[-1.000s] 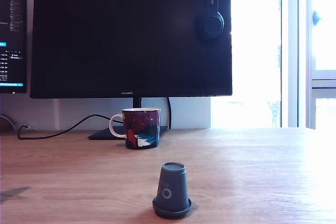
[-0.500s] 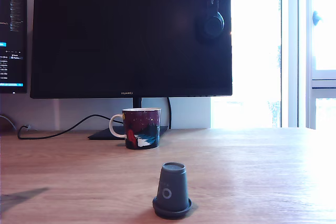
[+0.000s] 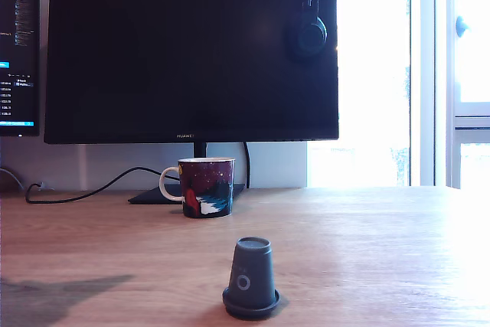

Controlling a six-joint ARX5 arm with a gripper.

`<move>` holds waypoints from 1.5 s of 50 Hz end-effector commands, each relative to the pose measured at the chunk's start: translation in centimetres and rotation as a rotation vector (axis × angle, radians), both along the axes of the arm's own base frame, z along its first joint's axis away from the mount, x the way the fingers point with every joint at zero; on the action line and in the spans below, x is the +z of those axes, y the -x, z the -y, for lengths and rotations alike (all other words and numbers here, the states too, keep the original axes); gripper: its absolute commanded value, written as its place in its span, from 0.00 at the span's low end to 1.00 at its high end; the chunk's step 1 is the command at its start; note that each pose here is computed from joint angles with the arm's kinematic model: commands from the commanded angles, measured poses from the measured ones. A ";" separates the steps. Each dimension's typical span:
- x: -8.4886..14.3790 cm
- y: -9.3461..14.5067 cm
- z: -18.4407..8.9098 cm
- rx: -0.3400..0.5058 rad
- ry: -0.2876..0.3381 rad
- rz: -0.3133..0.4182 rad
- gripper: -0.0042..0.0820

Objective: Pick up the coffee capsules from the table one by one and drop them inside the nearest coffee cup

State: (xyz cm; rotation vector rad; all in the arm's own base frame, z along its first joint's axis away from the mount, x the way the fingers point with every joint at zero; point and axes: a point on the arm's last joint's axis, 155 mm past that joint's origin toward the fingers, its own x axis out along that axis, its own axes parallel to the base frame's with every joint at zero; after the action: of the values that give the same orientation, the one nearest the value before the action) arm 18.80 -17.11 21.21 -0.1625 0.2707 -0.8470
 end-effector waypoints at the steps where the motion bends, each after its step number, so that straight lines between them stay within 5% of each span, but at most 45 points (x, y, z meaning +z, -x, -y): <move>1: -0.4 0.0 0.6 -0.018 -0.017 0.014 0.03; 21: -2.6 1.5 5.6 -0.175 -0.155 0.075 0.03; 29: -3.6 2.5 6.9 -0.221 -0.149 0.107 0.03; 47: -9.0 3.4 6.6 -0.234 -0.151 0.098 0.03; 62: -12.2 4.1 5.9 -0.247 -0.230 0.010 0.04; 66: -12.2 4.1 6.0 -0.247 -0.228 0.009 0.21; 72: -12.7 4.1 6.0 -0.245 -0.232 -0.018 0.79; 75: -12.8 4.1 6.1 -0.255 -0.237 -0.017 0.88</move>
State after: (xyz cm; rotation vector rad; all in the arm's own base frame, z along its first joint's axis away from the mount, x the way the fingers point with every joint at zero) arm 15.00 -23.23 9.37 0.0775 0.3885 -1.0473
